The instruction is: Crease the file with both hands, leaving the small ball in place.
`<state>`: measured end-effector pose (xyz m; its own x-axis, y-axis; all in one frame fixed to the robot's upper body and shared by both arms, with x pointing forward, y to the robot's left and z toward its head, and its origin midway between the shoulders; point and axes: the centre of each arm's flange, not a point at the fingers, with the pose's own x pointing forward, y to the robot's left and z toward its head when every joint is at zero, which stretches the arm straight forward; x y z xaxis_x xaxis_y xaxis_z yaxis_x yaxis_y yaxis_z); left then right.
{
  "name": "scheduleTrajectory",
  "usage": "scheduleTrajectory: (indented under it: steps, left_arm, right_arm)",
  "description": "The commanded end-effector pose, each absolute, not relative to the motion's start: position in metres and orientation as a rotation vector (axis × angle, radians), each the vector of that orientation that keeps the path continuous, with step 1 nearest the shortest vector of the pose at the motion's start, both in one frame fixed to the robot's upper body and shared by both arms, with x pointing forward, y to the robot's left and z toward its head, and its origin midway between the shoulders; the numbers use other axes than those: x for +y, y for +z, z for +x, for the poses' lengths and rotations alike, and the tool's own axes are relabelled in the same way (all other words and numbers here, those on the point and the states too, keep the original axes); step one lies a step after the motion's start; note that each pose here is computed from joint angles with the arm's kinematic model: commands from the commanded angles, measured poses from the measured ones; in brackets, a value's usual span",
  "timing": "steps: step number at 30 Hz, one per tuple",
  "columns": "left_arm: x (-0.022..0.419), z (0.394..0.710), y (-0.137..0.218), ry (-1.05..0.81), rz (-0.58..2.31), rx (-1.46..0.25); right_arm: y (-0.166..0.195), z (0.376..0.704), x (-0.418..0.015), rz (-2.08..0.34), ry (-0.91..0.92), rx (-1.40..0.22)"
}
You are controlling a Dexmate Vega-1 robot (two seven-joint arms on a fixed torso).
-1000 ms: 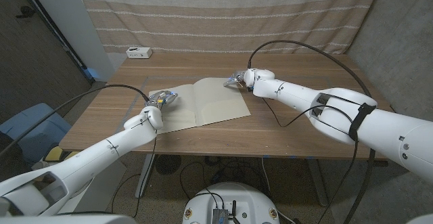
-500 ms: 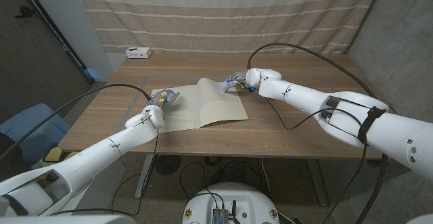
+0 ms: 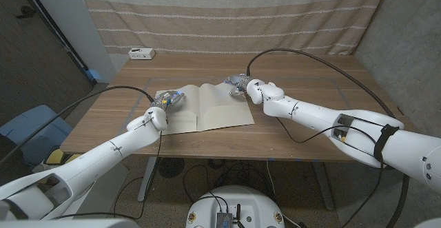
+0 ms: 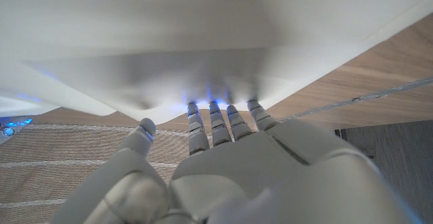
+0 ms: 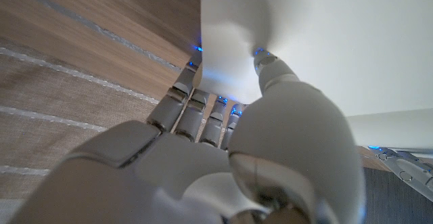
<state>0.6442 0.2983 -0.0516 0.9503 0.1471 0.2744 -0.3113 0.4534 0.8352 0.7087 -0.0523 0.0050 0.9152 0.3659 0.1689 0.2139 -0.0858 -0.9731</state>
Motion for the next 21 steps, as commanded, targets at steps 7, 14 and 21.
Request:
scheduleTrajectory:
  steps: [7, 14, 21]
  left_arm:
    - [0.295, 0.644, -0.052, 0.273, 1.066, -0.179]
    - [0.294, 0.644, -0.051, 0.268, 1.071, -0.181]
    - [0.292, 0.645, -0.052, 0.261, 1.074, -0.186]
  right_arm:
    - [0.008, 0.693, -0.068, -1.452, -0.030, -0.543]
    - [0.020, 0.683, -0.074, -1.208, 0.048, -0.571]
    - [0.030, 0.673, -0.077, -1.051, 0.056, -0.647]
